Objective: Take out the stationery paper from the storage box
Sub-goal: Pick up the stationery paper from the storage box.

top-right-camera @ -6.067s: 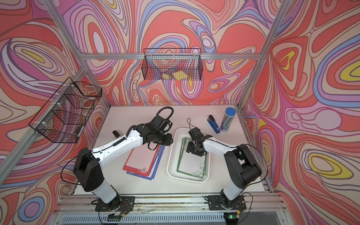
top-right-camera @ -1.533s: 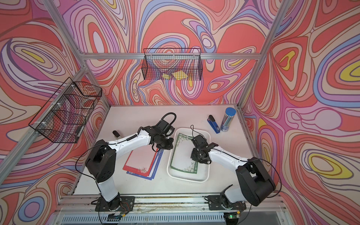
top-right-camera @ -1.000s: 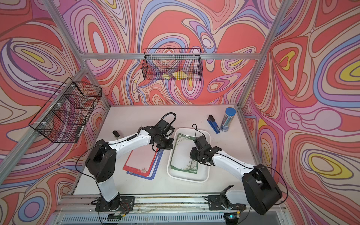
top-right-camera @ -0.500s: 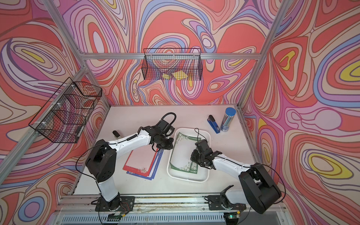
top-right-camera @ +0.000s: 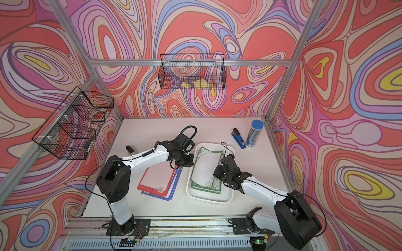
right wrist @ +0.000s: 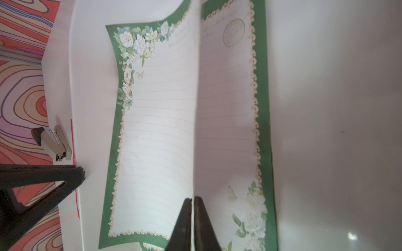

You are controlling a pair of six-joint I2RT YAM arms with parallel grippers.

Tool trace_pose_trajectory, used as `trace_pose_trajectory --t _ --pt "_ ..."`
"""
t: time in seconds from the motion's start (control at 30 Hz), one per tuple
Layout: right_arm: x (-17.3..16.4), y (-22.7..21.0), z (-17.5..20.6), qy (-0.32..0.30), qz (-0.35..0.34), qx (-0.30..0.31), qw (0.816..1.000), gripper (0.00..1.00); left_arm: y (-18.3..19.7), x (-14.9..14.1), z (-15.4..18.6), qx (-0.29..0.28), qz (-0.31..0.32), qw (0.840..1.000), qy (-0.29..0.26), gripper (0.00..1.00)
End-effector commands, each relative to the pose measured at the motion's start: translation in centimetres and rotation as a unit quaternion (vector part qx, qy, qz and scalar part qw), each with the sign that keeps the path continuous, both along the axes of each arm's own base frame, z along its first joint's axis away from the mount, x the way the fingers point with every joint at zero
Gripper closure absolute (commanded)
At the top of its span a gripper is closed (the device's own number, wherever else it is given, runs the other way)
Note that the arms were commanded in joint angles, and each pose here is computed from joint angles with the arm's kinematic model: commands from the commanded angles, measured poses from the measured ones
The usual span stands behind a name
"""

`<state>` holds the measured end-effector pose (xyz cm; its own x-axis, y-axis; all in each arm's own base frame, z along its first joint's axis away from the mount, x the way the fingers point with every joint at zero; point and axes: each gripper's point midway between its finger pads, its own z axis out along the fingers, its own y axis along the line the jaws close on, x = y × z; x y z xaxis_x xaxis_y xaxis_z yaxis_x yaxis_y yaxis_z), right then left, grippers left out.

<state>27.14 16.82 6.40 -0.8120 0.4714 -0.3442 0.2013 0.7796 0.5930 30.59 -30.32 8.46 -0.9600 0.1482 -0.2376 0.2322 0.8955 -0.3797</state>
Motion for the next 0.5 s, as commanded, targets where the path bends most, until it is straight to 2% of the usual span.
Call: trace_pose_trajectory --t 0.0,0.23,0.47 --pt "0.4 0.3 0.1 -0.011 0.001 0.013 1.0 0.83 0.4 -0.6 -2.2 0.014 0.007 1.0 0.027 0.85" --pt "0.8 0.9 -0.6 -0.009 0.004 0.026 1.0 0.75 0.4 -0.6 -2.4 0.013 0.008 0.999 0.03 0.85" --pt "1.3 1.1 -1.5 0.001 -0.009 0.034 0.999 0.77 0.4 -0.7 -2.4 0.013 0.007 0.999 0.031 0.85"
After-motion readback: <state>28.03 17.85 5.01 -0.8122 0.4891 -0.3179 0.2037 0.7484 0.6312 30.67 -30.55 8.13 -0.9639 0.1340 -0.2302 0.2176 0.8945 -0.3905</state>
